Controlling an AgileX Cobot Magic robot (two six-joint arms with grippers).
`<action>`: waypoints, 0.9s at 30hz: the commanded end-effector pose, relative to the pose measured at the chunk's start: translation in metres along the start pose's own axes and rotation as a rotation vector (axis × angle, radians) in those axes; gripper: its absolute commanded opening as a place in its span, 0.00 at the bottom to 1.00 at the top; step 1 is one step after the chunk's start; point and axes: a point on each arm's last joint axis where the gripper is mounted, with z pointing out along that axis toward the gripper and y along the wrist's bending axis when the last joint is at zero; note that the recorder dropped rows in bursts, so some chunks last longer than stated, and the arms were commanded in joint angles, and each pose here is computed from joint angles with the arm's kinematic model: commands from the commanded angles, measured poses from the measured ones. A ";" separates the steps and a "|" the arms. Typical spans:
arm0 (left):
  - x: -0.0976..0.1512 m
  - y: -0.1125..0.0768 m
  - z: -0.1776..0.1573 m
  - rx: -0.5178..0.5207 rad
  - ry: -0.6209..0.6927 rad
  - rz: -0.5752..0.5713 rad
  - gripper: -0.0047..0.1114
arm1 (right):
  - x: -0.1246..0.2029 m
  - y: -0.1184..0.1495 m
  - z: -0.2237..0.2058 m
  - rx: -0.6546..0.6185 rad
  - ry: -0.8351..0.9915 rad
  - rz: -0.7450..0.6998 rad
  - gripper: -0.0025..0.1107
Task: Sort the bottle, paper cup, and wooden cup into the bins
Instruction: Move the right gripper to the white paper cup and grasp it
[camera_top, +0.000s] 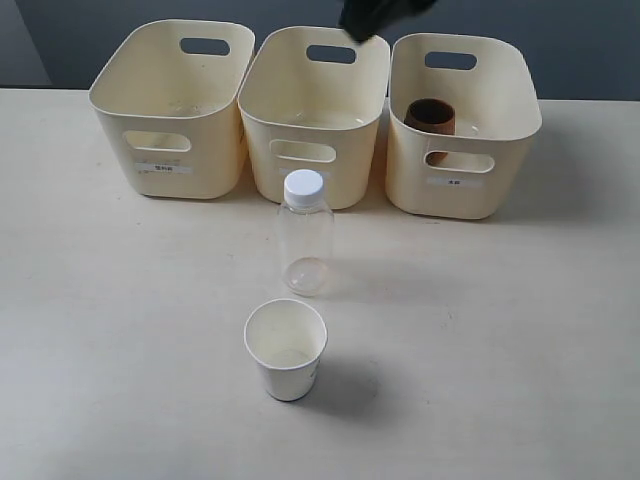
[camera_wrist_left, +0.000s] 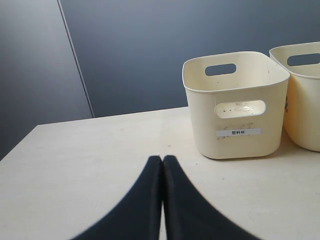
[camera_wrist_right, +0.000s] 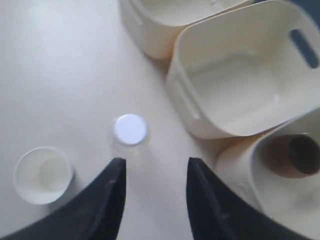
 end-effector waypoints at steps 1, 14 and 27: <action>0.000 0.000 0.000 -0.001 -0.008 -0.001 0.04 | 0.010 0.038 0.031 -0.100 0.108 -0.074 0.37; 0.000 0.000 0.000 -0.001 -0.008 -0.001 0.04 | 0.023 0.109 0.108 -0.274 0.321 -0.291 0.45; 0.000 0.000 0.000 -0.001 -0.008 -0.001 0.04 | 0.038 0.135 0.174 -0.299 0.501 -0.445 0.50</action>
